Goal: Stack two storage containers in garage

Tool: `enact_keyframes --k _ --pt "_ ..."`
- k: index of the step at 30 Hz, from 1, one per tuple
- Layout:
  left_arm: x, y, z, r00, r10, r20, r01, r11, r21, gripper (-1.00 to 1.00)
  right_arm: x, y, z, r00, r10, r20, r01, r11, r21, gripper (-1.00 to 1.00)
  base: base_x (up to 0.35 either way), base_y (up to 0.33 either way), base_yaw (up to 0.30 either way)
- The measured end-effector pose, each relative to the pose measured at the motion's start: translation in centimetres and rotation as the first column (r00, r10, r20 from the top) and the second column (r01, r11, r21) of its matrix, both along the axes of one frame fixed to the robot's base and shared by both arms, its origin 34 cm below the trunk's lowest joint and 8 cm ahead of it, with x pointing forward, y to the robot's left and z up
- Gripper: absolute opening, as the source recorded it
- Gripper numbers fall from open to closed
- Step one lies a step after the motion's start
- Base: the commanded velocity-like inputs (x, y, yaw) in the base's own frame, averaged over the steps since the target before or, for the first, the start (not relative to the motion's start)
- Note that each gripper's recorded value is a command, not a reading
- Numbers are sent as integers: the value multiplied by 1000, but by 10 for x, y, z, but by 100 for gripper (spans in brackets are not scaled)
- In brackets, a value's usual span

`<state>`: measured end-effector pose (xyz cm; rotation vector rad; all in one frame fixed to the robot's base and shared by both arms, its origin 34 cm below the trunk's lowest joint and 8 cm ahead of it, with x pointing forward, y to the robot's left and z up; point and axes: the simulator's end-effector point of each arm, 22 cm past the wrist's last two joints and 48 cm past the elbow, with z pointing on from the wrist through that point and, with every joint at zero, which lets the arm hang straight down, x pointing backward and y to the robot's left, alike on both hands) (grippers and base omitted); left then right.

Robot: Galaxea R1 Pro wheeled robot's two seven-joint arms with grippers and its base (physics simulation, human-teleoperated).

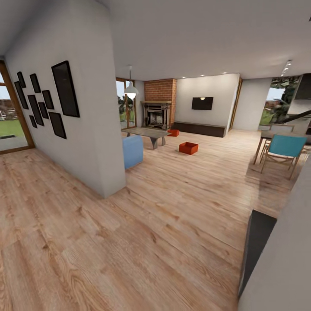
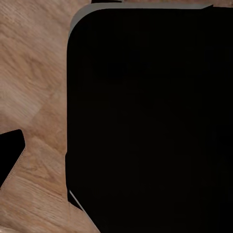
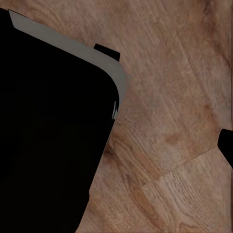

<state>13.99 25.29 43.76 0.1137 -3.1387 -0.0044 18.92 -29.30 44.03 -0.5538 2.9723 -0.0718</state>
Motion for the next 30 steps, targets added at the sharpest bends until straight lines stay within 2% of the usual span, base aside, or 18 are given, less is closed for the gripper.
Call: enact_keyframes --k 30 --pt "0 2 0 1000 0 0 0 1000 3 100 0 0 0 1000 0 0 0 1000 0 100 322 0 0"
